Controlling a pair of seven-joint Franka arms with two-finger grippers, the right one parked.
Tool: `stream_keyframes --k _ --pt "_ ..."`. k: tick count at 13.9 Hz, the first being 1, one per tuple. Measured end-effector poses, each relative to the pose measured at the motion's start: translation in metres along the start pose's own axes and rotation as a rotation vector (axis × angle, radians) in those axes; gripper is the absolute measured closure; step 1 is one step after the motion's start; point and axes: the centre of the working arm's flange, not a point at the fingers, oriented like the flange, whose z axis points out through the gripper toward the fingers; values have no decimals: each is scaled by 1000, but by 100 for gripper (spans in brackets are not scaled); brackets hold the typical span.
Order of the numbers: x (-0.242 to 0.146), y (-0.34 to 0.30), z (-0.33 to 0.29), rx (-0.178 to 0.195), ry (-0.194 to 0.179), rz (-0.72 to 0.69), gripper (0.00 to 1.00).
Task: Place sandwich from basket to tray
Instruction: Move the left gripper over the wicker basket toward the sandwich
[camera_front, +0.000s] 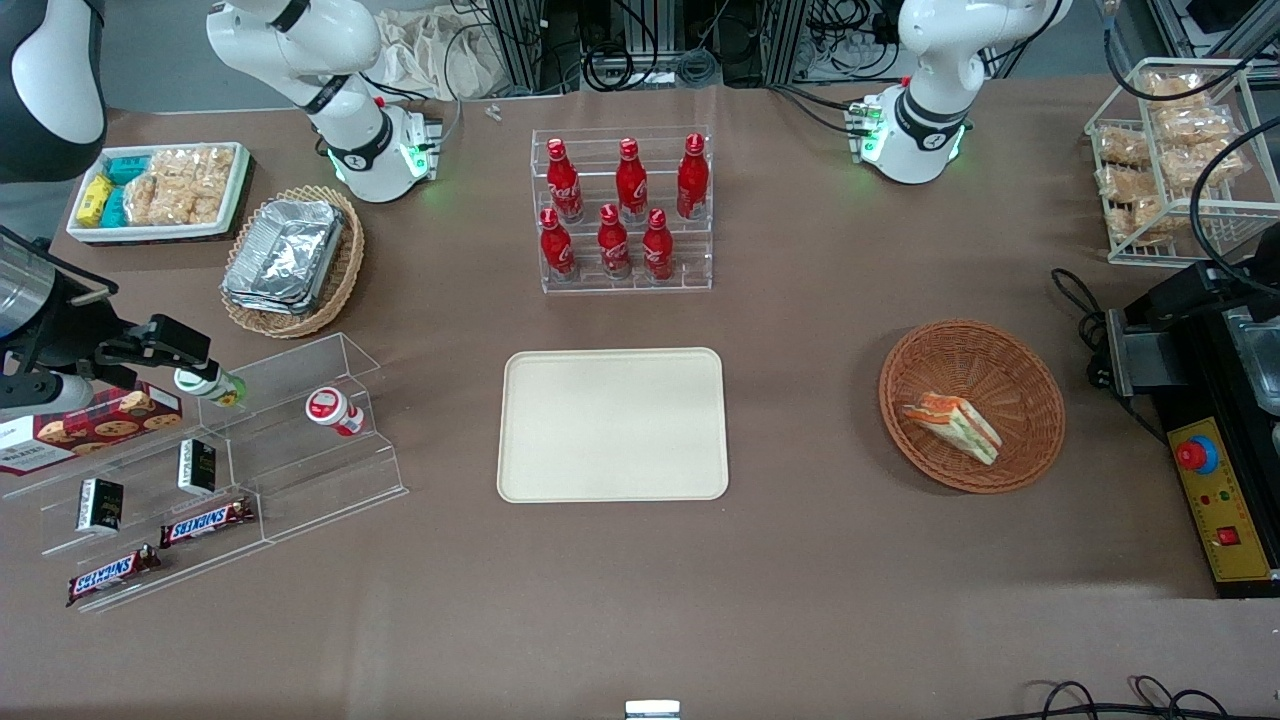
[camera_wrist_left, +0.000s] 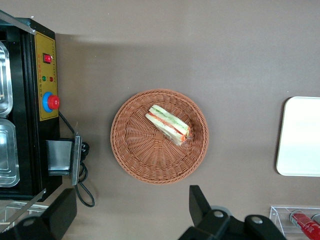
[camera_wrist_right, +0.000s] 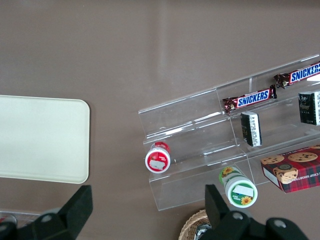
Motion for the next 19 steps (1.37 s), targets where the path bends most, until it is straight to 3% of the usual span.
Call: stream_keyframes --k 6,12,19 --pt "0 3 4 0 -10 5 0" --pt "6 11 73 1 -122 12 0" --pt "3 37 176 6 -109 -54 0"
